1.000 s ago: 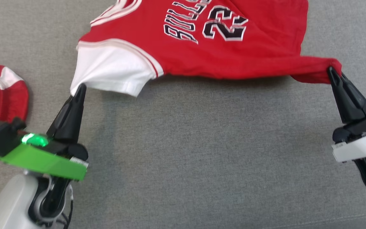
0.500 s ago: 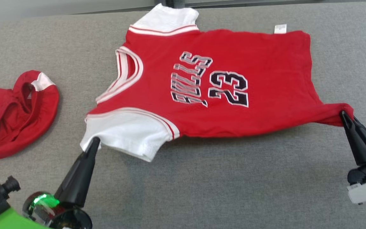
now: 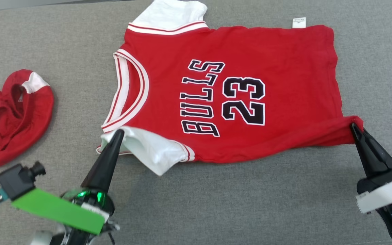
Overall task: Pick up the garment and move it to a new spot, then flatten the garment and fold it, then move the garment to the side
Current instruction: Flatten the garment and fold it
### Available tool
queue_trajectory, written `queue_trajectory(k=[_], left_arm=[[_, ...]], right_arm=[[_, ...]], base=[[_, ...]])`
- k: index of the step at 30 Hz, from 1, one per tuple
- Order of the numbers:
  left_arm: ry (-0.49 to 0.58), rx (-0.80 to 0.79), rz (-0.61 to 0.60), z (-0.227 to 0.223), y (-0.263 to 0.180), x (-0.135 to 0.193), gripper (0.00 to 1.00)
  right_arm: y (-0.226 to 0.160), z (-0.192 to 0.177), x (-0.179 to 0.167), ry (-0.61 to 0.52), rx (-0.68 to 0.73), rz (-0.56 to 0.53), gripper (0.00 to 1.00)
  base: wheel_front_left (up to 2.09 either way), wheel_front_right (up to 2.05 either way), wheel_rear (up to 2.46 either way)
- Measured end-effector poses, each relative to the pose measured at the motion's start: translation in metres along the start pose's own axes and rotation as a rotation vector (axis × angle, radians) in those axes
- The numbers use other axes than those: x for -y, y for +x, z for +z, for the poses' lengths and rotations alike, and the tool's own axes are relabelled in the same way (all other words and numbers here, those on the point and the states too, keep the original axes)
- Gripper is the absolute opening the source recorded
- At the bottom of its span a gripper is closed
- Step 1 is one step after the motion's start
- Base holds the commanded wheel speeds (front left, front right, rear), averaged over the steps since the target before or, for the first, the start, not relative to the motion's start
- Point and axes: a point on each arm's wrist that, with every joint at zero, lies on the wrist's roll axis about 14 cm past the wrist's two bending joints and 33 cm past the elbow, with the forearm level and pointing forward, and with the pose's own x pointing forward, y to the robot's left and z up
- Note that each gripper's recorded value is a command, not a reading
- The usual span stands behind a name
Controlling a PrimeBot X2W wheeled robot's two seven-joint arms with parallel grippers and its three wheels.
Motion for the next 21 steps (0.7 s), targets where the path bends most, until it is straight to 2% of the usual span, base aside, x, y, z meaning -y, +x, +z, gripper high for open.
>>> queue_trajectory(k=[3, 9, 21], left_arm=[[-0.021, 0.005, 0.017, 0.003, 0.02, -0.012, 0.0], [0.005, 0.001, 0.043, 0.008, 0.056, -0.032, 0.0], [0.12, -0.03, 0.08, 0.009, 0.1, -0.063, 0.0]], right_arm=[[0.01, -0.006, 0.006, 0.002, -0.013, -0.014, 0.0], [0.028, -0.012, 0.021, -0.017, -0.025, -0.041, 0.0], [0.053, -0.028, 0.038, -0.045, -0.069, -0.061, 0.0]], base=[[0.0, 0.0, 0.0], [0.0, 0.0, 0.0], [0.0, 0.0, 0.0]])
